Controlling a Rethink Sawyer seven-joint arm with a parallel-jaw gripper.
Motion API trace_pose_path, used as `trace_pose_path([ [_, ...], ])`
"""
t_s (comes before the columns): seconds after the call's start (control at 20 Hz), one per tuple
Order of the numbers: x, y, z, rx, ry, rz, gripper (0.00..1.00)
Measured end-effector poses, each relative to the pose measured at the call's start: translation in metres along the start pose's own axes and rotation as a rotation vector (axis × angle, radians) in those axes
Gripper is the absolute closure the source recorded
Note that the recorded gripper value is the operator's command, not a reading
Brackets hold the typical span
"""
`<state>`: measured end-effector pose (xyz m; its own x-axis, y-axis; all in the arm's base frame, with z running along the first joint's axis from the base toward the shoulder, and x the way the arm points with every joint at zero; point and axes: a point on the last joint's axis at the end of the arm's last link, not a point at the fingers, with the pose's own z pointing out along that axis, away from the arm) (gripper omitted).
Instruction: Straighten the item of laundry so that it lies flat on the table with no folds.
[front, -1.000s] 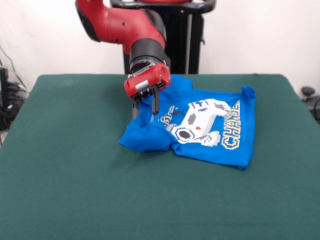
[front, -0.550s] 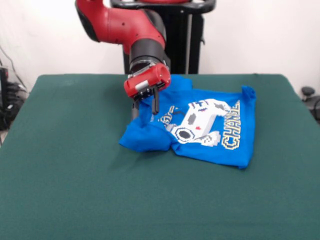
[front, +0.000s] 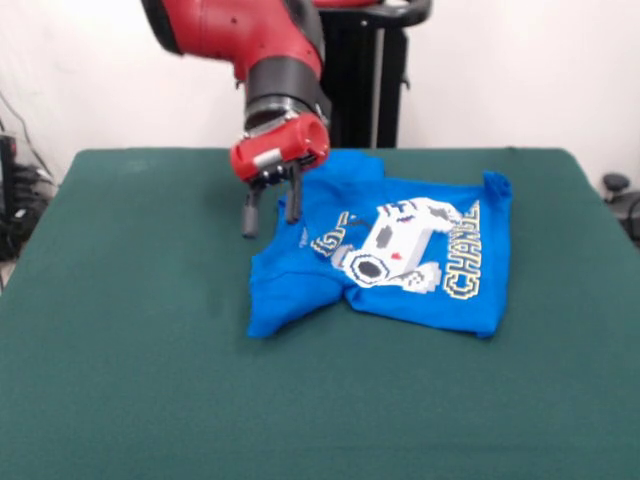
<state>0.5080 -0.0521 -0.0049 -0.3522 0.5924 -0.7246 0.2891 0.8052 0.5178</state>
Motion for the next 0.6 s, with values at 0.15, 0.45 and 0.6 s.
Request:
trace_pose_path([
  [0.15, -0.018, 0.003, 0.0, 0.063, 0.037, -0.013, 0.0],
  [0.45, -0.065, 0.011, 0.0, 0.219, 0.105, -0.034, 0.0],
  [0.6, -0.083, 0.017, 0.003, 0.251, 0.083, -0.017, 0.0],
])
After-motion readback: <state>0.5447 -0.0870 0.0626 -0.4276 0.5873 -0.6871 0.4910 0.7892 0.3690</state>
